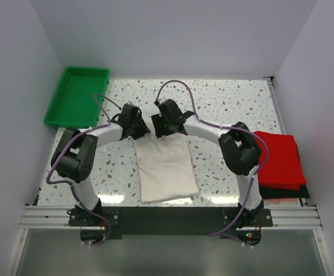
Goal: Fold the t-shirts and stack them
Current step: Fold the tshirt
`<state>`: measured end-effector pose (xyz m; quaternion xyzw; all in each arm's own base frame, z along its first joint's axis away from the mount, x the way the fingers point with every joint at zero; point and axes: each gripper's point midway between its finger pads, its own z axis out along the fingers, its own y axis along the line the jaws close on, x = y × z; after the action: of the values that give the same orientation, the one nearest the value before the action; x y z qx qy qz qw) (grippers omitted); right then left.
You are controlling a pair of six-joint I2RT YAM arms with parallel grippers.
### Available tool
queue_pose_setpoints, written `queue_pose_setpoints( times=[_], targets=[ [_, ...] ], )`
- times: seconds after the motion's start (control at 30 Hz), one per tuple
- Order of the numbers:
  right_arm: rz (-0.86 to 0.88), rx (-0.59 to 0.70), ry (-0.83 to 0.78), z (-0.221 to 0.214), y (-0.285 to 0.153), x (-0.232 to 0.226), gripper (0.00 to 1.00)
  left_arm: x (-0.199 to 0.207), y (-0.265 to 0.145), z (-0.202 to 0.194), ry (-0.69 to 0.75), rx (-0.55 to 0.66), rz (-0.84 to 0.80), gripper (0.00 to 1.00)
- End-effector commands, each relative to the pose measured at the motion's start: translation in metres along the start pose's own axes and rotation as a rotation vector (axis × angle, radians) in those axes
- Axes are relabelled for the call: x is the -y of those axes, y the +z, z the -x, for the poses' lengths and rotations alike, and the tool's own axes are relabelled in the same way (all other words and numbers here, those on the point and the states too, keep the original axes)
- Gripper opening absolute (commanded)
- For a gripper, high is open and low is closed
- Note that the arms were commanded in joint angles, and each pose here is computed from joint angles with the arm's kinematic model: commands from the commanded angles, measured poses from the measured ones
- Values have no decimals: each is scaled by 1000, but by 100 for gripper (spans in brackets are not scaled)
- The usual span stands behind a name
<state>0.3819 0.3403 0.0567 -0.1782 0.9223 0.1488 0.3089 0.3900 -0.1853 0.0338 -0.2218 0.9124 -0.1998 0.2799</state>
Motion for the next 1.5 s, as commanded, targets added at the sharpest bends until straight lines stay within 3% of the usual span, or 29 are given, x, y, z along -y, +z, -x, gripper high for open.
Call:
queue_pose_setpoints(
  times=[0.0, 0.27, 0.37, 0.5, 0.63, 0.8, 1.1, 1.47],
  targets=[
    [24, 23, -36, 16, 0, -8, 61, 18, 4, 15, 34, 13, -53, 43],
    [32, -15, -41, 4, 8, -10, 59, 20, 11, 19, 47, 19, -50, 28],
    [23, -22, -40, 1, 11, -8, 54, 28, 10, 24, 59, 33, -79, 22],
    [-11, -1, -29, 7, 8, -4, 32, 34, 10, 27, 81, 37, -104, 10],
    [-61, 44, -4, 19, -3, 5, 19, 38, 9, 29, 98, 41, -115, 0],
    [-94, 125, 60, 36, -24, 22, 8, 40, -3, 39, 109, 87, -127, 0],
    [-59, 256, 146, 67, -47, 41, 7, 40, -12, 53, 118, 150, -135, 0],
    [-85, 199, 143, 60, -13, 58, 9, 18, -4, 48, 86, 137, -86, 0]
  ],
)
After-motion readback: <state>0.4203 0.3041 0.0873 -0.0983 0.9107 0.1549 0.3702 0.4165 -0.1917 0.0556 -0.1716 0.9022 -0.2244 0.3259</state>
